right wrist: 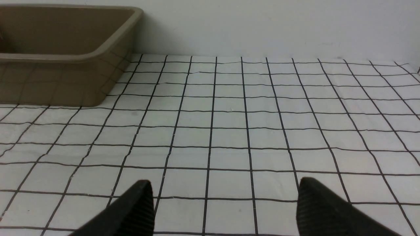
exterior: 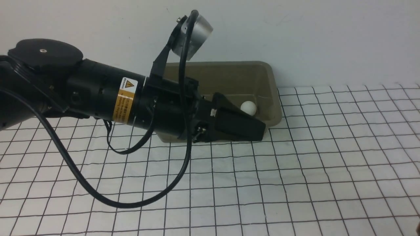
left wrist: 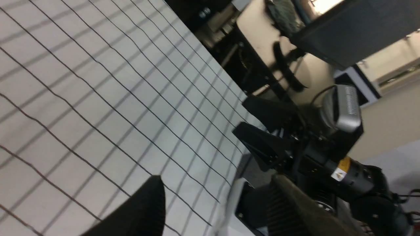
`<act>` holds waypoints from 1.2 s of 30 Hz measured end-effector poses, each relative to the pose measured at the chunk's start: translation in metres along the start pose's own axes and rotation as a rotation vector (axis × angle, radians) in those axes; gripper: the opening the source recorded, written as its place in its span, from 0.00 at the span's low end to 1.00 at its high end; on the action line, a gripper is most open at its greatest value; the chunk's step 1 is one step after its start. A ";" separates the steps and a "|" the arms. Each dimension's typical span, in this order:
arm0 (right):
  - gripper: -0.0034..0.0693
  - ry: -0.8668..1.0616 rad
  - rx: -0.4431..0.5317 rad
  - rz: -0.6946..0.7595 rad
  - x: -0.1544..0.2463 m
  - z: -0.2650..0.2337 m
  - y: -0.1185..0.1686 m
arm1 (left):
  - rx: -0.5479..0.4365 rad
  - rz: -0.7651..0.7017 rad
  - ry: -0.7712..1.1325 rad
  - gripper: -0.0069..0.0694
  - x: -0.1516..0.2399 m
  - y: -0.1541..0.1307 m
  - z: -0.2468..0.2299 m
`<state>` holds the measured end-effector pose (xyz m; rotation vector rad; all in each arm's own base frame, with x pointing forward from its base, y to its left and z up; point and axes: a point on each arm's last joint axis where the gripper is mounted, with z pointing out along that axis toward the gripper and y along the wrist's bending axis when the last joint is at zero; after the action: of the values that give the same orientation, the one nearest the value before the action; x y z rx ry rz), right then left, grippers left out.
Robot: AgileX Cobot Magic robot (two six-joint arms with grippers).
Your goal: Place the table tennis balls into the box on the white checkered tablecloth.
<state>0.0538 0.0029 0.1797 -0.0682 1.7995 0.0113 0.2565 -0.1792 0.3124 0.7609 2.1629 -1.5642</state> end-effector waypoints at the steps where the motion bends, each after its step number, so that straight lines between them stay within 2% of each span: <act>1: 0.77 0.000 0.000 0.000 0.000 0.000 0.000 | 0.013 -0.045 0.013 0.59 0.001 0.001 0.001; 6: 0.77 0.000 0.000 0.000 0.000 0.000 0.000 | 0.013 -0.065 0.014 0.59 0.001 0.002 0.000; 8: 0.77 0.000 0.000 0.000 0.000 0.000 0.000 | 0.007 -0.021 0.009 0.59 0.001 0.003 0.000; 9: 0.77 0.000 0.000 0.000 0.000 0.000 0.000 | -0.028 0.033 -0.017 0.59 -0.002 0.006 0.000; 11: 0.77 0.000 0.000 0.000 0.000 0.000 0.000 | -0.198 0.169 -0.124 0.59 -0.013 0.020 -0.002; 15: 0.77 0.000 0.000 0.000 0.000 0.000 0.000 | -0.768 0.407 -0.355 0.59 -0.041 0.059 -0.029; 16: 0.77 0.000 0.000 0.000 0.000 0.000 0.000 | -0.868 0.431 -0.386 0.59 -0.045 0.063 -0.036; 20: 0.77 0.000 0.000 0.000 0.000 0.000 0.000 | -1.168 0.472 -0.457 0.59 -0.052 0.073 -0.061; 21: 0.77 0.000 0.000 0.000 0.000 0.000 0.000 | -1.274 0.487 -0.456 0.59 -0.053 0.076 -0.069; 22: 0.77 0.000 0.000 0.000 0.000 0.000 0.000 | -1.377 0.473 -0.452 0.59 -0.052 0.078 -0.078; 23: 0.77 0.000 0.000 0.000 0.000 0.000 0.000 | -1.382 0.490 -0.433 0.59 -0.051 0.078 -0.081; 24: 0.77 0.000 0.000 0.000 0.000 0.000 0.000 | -1.518 0.457 -0.415 0.59 -0.049 0.080 -0.090; 25: 0.77 0.000 0.000 0.000 0.000 0.000 0.000 | -1.656 0.422 -0.340 0.59 -0.044 0.083 -0.102; 26: 0.77 0.000 0.000 0.000 0.000 0.000 0.000 | -1.753 0.379 -0.254 0.59 -0.038 0.085 -0.111; 27: 0.77 0.000 0.000 0.000 0.000 0.000 0.000 | -1.840 0.304 -0.122 0.59 -0.029 0.088 -0.121; 28: 0.77 0.000 0.000 0.000 0.000 0.000 0.000 | -1.877 0.208 0.022 0.58 -0.017 0.090 -0.129; 30: 0.77 0.000 0.000 0.000 0.000 0.000 0.000 | -1.816 0.041 0.295 0.56 0.005 0.095 -0.138; 31: 0.77 0.000 0.000 0.000 0.000 0.000 0.000 | -1.704 -0.078 0.405 0.55 0.019 0.097 -0.138; 33: 0.77 0.000 0.000 0.000 0.000 0.000 0.000 | -1.437 -0.171 0.564 0.52 0.036 0.096 -0.129; 36: 0.77 0.000 0.000 0.000 0.000 0.000 0.000 | -1.000 -0.129 0.611 0.50 0.043 0.084 -0.102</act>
<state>0.0538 0.0029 0.1797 -0.0682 1.7995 0.0113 0.2761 -0.0528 0.2569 0.7772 2.9929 -0.1020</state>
